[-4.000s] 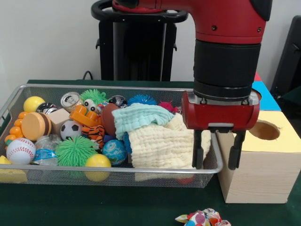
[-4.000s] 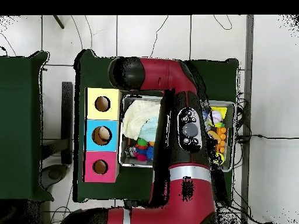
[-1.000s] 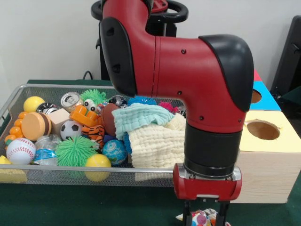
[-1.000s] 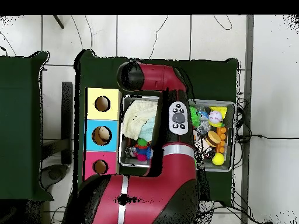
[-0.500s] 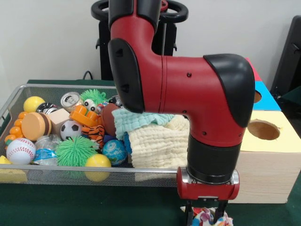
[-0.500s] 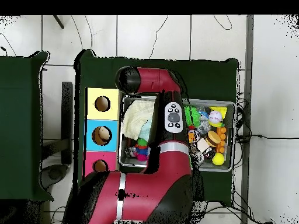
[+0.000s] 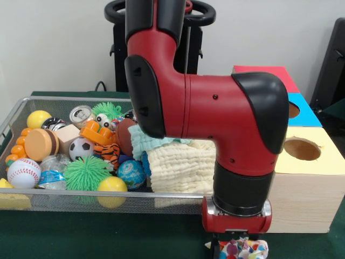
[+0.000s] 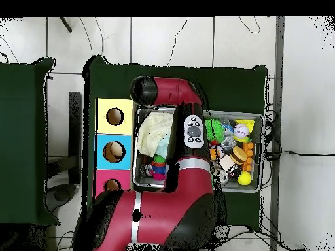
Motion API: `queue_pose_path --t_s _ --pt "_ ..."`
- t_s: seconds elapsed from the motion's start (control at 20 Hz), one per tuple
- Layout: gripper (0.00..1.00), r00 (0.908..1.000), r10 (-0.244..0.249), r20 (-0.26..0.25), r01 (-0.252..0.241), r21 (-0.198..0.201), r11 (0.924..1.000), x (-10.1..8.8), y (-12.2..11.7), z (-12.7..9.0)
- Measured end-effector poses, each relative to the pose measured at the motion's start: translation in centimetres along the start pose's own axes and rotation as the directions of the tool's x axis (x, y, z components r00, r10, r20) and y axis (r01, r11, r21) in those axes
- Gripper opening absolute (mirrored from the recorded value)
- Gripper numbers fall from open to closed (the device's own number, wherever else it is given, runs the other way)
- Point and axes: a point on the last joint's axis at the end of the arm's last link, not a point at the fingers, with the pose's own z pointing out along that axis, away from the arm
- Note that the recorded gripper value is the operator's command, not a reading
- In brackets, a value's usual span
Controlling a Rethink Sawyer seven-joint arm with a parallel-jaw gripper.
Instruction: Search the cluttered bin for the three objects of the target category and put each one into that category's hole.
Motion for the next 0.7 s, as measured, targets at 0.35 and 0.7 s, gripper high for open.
queue_pose_path --t_s 0.35,0.7 --pt "0.00 1.0000 -0.003 0.004 0.003 0.000 1.0000 -0.05 0.27 0.69" --pt "0.00 0.9998 -0.004 0.017 0.004 0.001 1.0000 -0.59 0.35 0.66"
